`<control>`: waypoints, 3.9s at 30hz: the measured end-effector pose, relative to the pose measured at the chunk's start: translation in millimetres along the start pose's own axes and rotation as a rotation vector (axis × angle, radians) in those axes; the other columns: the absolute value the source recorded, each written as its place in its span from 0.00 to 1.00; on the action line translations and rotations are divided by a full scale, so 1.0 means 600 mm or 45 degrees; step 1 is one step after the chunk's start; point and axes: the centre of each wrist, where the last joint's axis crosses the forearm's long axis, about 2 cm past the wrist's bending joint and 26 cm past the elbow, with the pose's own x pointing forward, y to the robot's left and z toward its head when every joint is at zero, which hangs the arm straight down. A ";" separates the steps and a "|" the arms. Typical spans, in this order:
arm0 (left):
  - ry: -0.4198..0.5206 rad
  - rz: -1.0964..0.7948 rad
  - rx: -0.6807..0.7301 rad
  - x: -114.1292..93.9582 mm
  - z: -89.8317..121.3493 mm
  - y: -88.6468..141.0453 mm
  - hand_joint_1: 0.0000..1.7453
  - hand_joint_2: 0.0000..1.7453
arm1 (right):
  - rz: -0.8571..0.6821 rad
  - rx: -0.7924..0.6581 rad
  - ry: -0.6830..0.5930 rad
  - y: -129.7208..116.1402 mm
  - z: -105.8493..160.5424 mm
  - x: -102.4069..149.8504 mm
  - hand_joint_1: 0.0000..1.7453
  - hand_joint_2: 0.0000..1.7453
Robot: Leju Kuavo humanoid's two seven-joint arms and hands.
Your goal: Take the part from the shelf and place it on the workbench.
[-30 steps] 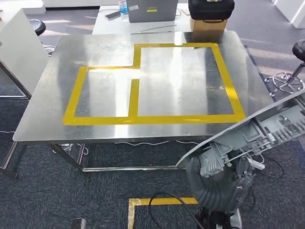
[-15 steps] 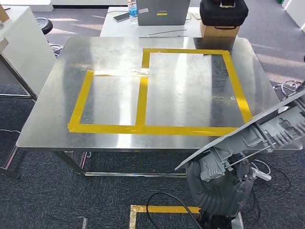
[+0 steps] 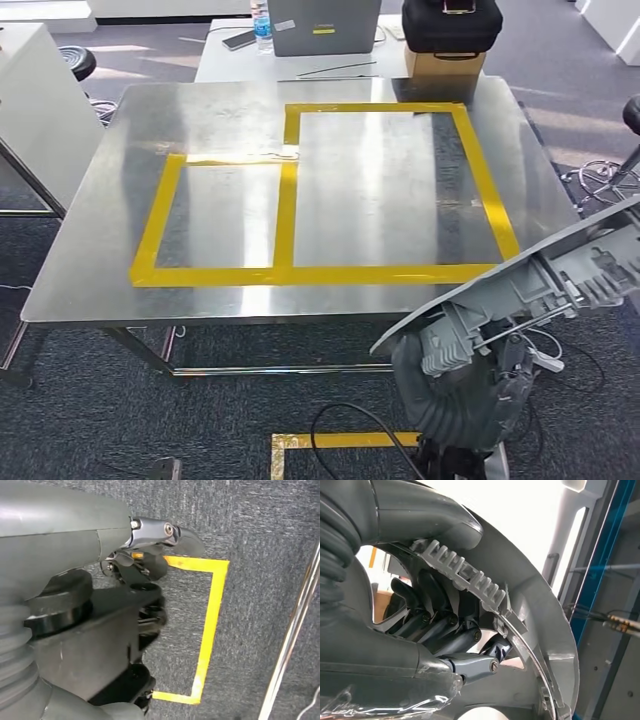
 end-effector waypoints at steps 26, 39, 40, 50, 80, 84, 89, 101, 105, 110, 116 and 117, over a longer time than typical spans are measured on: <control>-0.004 0.063 -0.053 0.000 0.000 0.005 0.00 1.00 | 0.246 0.059 0.017 -0.041 -0.006 -0.038 1.00 1.00; 0.012 0.048 -0.028 0.001 0.000 0.008 0.00 1.00 | 0.268 0.039 -0.005 -0.043 -0.006 -0.034 1.00 1.00; 0.016 0.043 -0.019 0.000 0.000 0.008 0.00 1.00 | 0.268 0.040 -0.002 -0.043 -0.006 -0.034 1.00 1.00; 0.016 0.022 0.007 0.003 -0.002 0.007 0.00 1.00 | 0.264 0.039 0.009 -0.042 -0.003 -0.031 1.00 1.00; 0.011 -0.006 -0.018 0.009 -0.006 0.007 0.00 1.00 | 0.348 0.153 0.267 -0.077 -0.013 -0.102 1.00 1.00; 0.019 -0.022 -0.039 0.012 -0.009 0.007 0.00 1.00 | 0.502 0.254 0.410 -0.113 -0.021 -0.171 1.00 1.00; 0.030 -0.032 -0.054 0.013 -0.008 0.010 0.00 1.00 | 0.698 0.454 0.648 -0.177 -0.026 -0.267 1.00 1.00; 0.036 -0.073 -0.100 0.025 -0.017 0.009 0.00 1.00 | 1.001 0.815 0.879 -0.255 -0.103 -0.431 1.00 1.00; 0.037 -0.091 -0.123 0.029 -0.020 0.007 0.00 1.00 | 1.025 0.889 0.883 -0.236 -0.124 -0.456 1.00 1.00; 0.044 -0.109 -0.139 0.034 -0.024 0.004 0.00 1.00 | 1.021 0.957 0.874 -0.193 -0.135 -0.469 1.00 1.00; 0.049 -0.135 -0.163 0.039 -0.027 -0.002 0.00 1.00 | 0.967 1.010 0.845 -0.110 -0.134 -0.469 1.00 1.00; 0.052 -0.136 -0.164 0.039 -0.027 -0.002 0.00 1.00 | 0.958 1.019 0.843 -0.100 -0.131 -0.468 1.00 1.00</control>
